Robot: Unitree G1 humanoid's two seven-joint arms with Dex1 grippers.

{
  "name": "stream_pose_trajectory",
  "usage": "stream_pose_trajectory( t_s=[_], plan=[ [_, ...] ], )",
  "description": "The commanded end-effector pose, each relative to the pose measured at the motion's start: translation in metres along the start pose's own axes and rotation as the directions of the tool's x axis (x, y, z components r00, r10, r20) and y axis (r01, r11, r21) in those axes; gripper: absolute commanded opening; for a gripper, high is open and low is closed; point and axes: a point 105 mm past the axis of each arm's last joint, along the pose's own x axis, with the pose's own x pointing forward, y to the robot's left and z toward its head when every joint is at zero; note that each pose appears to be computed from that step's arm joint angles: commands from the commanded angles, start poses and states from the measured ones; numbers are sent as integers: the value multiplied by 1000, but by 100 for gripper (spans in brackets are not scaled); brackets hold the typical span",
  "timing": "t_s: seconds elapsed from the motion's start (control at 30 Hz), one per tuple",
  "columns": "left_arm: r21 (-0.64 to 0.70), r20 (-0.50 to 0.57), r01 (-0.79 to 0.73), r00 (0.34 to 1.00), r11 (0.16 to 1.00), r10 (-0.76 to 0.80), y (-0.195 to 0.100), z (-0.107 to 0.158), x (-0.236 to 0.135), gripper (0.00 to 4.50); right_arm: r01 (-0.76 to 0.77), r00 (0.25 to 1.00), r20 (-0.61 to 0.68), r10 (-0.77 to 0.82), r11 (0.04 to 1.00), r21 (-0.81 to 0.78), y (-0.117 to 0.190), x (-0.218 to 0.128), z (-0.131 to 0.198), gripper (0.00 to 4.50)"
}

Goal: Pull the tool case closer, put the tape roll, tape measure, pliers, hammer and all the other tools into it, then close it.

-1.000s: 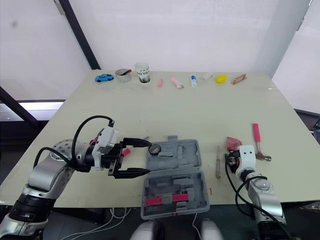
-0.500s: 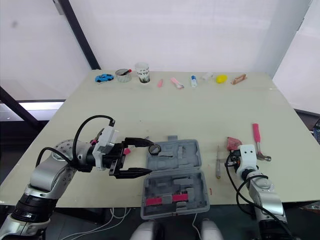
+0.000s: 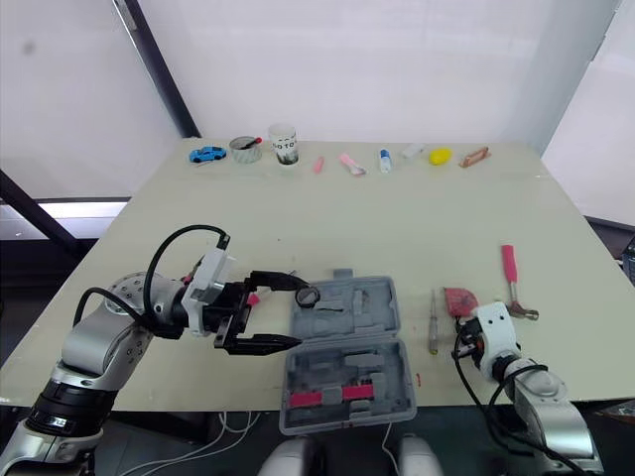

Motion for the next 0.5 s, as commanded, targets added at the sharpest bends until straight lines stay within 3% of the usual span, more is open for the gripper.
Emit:
stream_pose_trajectory(
  t_s=[0.03,0.2,0.5],
  plan=[
    [45,11,52,999,998,-52,-7,11,5,450,-87,996,-16,86,996,-23,10,-17,5,3],
    [51,2,59,998,997,-59,-7,12,4,450,-209,975,-90,205,977,-45,30,-32,-5,3],
    [49,-15,68,998,997,-67,-7,11,1,450,-265,957,-129,258,964,-35,40,-39,-12,3]
  ],
)
